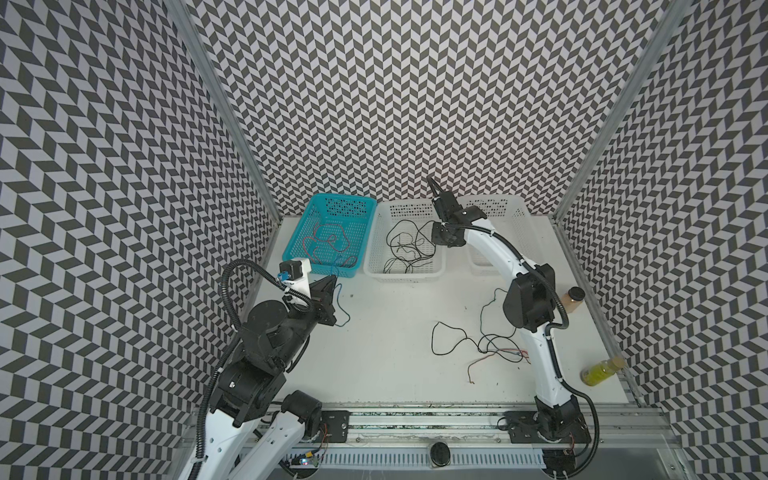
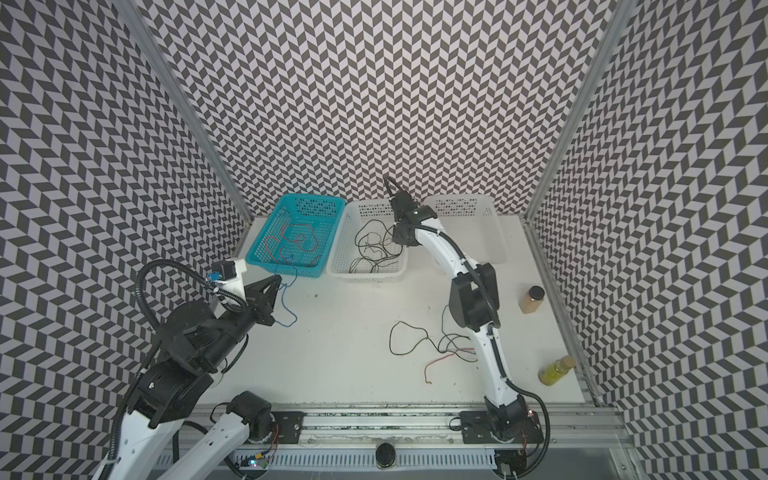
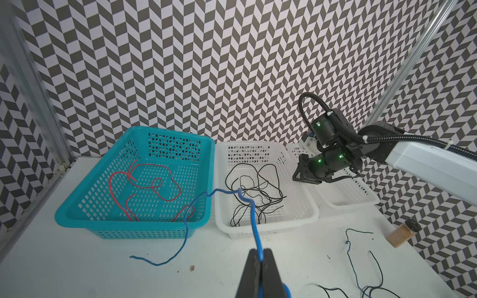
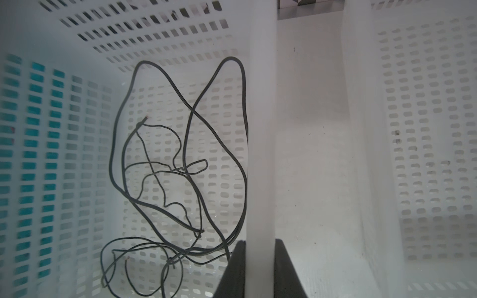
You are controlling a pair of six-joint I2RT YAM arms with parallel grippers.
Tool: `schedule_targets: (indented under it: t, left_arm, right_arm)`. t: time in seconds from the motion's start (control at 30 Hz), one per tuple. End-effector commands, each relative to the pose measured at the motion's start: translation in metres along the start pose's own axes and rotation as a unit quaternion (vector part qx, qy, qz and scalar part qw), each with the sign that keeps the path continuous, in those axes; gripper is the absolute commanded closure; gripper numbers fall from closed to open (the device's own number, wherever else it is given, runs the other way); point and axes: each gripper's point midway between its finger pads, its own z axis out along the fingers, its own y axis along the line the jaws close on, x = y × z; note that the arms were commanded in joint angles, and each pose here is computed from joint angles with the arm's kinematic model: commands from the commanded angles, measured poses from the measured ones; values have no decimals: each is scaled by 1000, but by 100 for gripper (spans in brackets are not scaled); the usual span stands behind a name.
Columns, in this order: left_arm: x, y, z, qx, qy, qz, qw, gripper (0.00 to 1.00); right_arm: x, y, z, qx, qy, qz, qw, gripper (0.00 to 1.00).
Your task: Untangle the cables
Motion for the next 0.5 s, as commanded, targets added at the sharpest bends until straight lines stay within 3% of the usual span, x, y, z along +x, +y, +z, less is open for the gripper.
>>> schedule_targets:
  t: [0.0, 0.17, 0.3, 0.47]
  left_arm:
    - [-13, -8, 1, 17, -5, 2, 1000, 100]
    - [-25, -18, 7, 37, 1, 2, 999, 100]
    - [-41, -29, 16, 57, 5, 1, 998, 100]
    - [-78, -71, 39, 130, 18, 11, 991, 100]
  right_arm:
    - [-18, -8, -20, 9, -21, -21, 1000, 70]
    - [-41, 2, -63, -36, -68, -41, 996, 48]
    - [-58, 2, -114, -56, -100, -45, 992, 45]
    - [-63, -24, -199, -66, -173, -20, 983, 38]
